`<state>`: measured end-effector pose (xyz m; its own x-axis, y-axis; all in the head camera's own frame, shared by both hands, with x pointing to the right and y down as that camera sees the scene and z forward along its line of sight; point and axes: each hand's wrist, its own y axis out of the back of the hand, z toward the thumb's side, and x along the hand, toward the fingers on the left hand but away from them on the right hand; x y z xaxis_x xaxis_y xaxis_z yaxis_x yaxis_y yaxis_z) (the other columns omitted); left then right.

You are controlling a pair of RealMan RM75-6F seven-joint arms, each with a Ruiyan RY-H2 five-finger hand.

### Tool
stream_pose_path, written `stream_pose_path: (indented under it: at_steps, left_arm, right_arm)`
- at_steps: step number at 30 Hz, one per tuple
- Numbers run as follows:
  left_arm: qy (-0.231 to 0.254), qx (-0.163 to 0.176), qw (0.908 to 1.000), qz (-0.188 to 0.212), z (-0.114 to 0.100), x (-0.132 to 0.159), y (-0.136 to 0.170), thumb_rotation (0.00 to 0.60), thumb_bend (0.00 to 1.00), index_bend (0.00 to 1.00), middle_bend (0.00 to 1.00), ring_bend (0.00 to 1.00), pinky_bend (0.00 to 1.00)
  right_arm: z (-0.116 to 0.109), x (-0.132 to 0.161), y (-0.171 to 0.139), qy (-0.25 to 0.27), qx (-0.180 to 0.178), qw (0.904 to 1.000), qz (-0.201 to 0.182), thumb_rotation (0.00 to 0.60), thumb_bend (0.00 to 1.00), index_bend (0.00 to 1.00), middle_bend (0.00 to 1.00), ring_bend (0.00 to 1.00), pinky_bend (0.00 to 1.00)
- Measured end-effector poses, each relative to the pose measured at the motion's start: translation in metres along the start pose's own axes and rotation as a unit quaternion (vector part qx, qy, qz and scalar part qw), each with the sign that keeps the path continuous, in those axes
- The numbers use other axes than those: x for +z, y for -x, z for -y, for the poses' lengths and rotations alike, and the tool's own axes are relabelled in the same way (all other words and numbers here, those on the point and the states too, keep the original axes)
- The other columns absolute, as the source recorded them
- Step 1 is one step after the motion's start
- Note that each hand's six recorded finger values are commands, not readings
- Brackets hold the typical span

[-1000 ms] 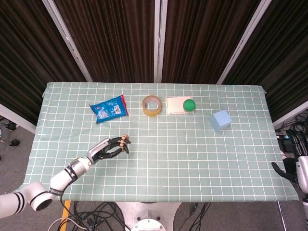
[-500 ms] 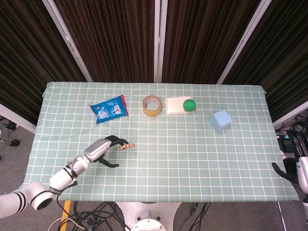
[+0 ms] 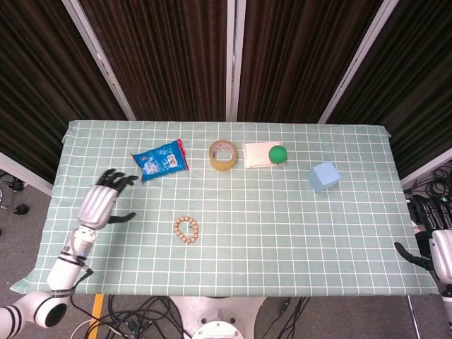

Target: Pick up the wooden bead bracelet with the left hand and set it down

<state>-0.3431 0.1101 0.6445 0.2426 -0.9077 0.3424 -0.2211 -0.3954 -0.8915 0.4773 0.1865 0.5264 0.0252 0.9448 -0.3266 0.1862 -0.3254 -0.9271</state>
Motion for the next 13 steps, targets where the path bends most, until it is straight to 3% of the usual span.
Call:
stream_pose_path:
  at_steps: [4, 7, 13]
  left_arm:
    - [-0.043, 0.033, 0.9948, -0.086, -0.025, -0.053, 0.038, 0.6, 0.13, 0.21, 0.3, 0.16, 0.11]
    - [-0.072, 0.038, 0.9885, -0.128, -0.033, -0.074, 0.069, 0.6, 0.13, 0.21, 0.3, 0.16, 0.1]
    - [-0.079, 0.044, 0.9806, -0.174, -0.04, -0.082, 0.129, 0.6, 0.13, 0.21, 0.3, 0.16, 0.1]
  right_arm:
    - [0.014, 0.0, 0.005, 0.005, 0.033, 0.9993, -0.015, 0.6, 0.12, 0.0, 0.07, 0.0, 0.0]
    - [0.024, 0.006, 0.009, 0.013, 0.044, 0.9984, -0.033, 0.6, 0.12, 0.0, 0.06, 0.0, 0.0]
    - [0.025, 0.012, 0.01, 0.018, 0.027, 0.9985, -0.044, 0.6, 0.11, 0.0, 0.06, 0.0, 0.0]
